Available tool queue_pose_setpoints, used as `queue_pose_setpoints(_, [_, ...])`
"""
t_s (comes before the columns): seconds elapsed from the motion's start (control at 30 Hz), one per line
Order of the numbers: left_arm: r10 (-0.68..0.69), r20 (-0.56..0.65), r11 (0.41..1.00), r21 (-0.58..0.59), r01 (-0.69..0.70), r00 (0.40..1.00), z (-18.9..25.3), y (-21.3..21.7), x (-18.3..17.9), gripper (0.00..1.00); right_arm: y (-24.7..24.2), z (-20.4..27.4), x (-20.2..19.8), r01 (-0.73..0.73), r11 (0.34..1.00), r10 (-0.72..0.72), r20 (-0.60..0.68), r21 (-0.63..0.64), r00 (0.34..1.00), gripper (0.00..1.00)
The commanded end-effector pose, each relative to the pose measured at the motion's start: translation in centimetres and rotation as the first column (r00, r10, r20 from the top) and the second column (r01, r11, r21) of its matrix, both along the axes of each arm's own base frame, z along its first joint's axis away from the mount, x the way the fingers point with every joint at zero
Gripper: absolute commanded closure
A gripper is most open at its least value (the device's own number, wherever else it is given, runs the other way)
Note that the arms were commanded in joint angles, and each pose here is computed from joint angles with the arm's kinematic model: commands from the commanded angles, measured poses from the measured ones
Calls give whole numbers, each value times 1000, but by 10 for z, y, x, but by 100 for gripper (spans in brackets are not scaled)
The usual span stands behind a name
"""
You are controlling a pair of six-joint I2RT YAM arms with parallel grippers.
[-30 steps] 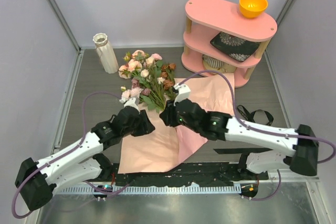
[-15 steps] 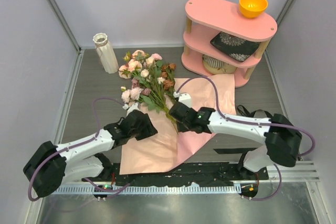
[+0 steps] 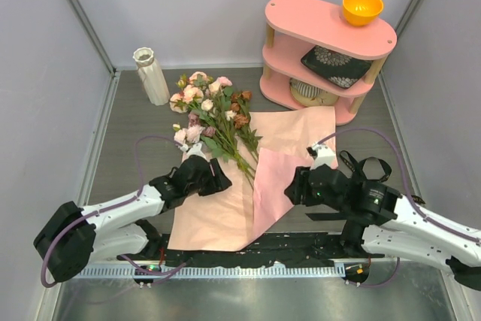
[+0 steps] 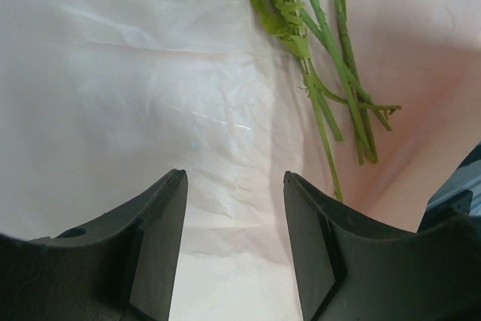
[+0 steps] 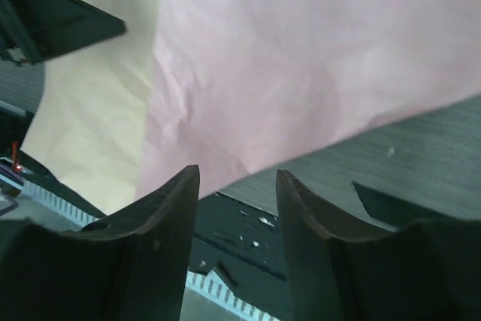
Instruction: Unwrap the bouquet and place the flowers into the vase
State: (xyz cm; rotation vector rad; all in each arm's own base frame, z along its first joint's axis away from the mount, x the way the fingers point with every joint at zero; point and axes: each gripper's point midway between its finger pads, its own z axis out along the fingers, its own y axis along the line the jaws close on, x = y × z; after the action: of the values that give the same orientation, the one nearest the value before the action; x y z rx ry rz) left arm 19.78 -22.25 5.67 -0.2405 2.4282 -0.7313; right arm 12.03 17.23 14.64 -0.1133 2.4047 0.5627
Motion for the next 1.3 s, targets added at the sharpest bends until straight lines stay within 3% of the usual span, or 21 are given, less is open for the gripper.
queue_pose_setpoints(0.0, [-68, 105, 993, -94, 78, 992, 35, -22, 10, 43, 75, 54, 31, -148, 982, 129, 162, 117, 978, 46])
queue_pose_setpoints(0.03, [-47, 110, 995, -87, 57, 993, 35, -17, 10, 43, 97, 80, 44, -169, 974, 137, 207, 149, 969, 46])
queue_pose_setpoints(0.07, [-32, 138, 994, -101, 47, 990, 44, -14, 11, 43, 120, 50, 56, -162, 986, 154, 141, 49, 978, 46])
queue_pose_setpoints(0.13, [14, 144, 997, -74, -3, 989, 43, 0, 11, 43, 141, 70, 84, -90, 996, 92, 145, -14, 985, 47])
queue_pose_setpoints(0.2, [45, 166, 996, -89, -30, 985, 54, 10, 8, 42, 158, 34, 111, -34, 982, 51, 90, -186, 995, 49])
queue_pose_setpoints(0.23, [50, 149, 997, -72, -40, 988, 47, 17, 2, 42, 170, 49, 122, -16, 982, 37, 107, -191, 994, 49])
queue_pose_setpoints(0.33, [87, 167, 989, -132, -65, 982, 53, 28, -8, 41, 182, 23, 142, 12, 969, 12, 94, -247, 996, 50])
queue_pose_setpoints(0.5, [133, 209, 972, -217, -87, 969, 63, 38, -14, 36, 135, -36, 141, 82, 931, -82, 16, -355, 997, 51])
queue_pose_setpoints(0.63, [137, 253, 974, -209, -85, 958, 73, 42, -11, 33, 56, -77, 86, 63, 891, -105, -68, -450, 992, 51])
queue_pose_setpoints(0.7, [125, 268, 979, -192, -74, 955, 76, 40, -8, 31, 37, -63, 62, 44, 923, -84, -90, -383, 992, 51])
queue_pose_setpoints(0.73, [115, 273, 980, -191, -63, 955, 81, 36, -6, 30, 9, -77, 41, 38, 901, -107, -137, -431, 985, 50])
queue_pose_setpoints(0.83, [96, 284, 985, -167, -49, 954, 84, 28, 2, 27, -27, -73, 6, 58, 919, -140, -187, -390, 972, 51])
queue_pose_setpoints(1.0, [87, 288, 988, -145, -46, 954, 82, 21, 12, 26, -2, -51, -13, 114, 993, -120, -238, -39, 964, 50])
queue_pose_setpoints(1.07, [80, 283, 988, -147, -39, 956, 86, 19, 11, 26, 11, -45, -11, 82, 996, -75, -223, 24, 972, 45])
queue_pose_setpoints(1.2, [74, 280, 987, -158, -31, 957, 93, 24, 3, 25, 29, -16, 26, 12, 1000, -13, -46, -27, 999, 32])
queue_pose_setpoints(1.27, [87, 274, 986, -160, -44, 958, 93, 30, -1, 25, 38, -21, 50, -1, 989, 1, 2, -150, 1000, 27])
